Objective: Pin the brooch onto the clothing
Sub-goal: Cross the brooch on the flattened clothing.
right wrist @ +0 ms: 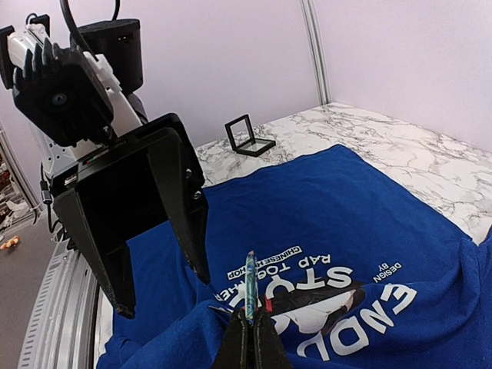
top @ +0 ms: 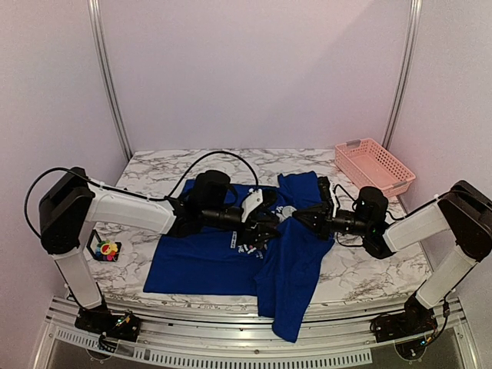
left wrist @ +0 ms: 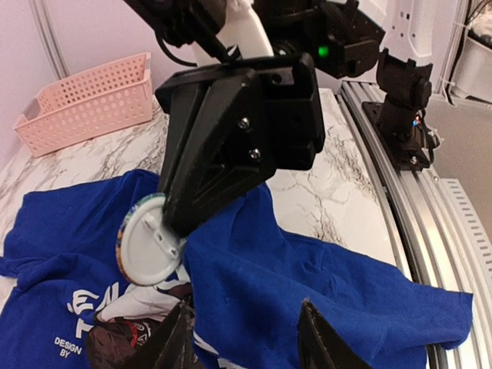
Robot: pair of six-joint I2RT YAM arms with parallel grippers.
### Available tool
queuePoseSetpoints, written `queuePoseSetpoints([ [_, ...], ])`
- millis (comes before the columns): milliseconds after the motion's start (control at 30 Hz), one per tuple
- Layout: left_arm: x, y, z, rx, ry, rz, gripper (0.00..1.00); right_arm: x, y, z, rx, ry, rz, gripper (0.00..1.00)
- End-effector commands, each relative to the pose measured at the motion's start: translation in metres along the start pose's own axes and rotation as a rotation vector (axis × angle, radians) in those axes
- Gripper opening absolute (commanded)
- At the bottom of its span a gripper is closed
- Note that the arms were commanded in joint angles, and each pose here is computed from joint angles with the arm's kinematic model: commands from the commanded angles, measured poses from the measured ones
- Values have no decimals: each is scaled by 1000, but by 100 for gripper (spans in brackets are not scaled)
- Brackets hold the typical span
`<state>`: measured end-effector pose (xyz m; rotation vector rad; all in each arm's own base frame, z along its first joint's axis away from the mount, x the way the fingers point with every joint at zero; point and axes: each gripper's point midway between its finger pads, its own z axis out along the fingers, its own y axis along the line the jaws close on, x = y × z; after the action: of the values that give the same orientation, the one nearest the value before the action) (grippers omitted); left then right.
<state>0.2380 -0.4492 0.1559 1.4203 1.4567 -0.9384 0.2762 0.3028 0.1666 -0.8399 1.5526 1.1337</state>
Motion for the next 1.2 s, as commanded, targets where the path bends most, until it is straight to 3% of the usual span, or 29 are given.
queuePoseSetpoints([
  [0, -15, 9, 15, -28, -53, -4, 44, -9, -3, 3, 8, -18, 0, 0],
  [133, -9, 13, 21, -32, -42, -44, 34, -11, -1, 2, 0, -16, -5, 0],
  [433, -1, 9, 28, -24, -22, -60, 0, -20, 8, 1, -42, -31, -17, 0],
  [867, -6, 17, 35, -59, -28, -43, 0, -30, 18, -3, -74, -48, -20, 0],
  [1067, -19, 3, 20, -9, -41, 60, 0, -18, -7, -9, 97, 9, -70, 0],
  [1167, -23, -2, 16, 14, -39, 71, 0, -9, -22, -14, 189, 51, -179, 0],
])
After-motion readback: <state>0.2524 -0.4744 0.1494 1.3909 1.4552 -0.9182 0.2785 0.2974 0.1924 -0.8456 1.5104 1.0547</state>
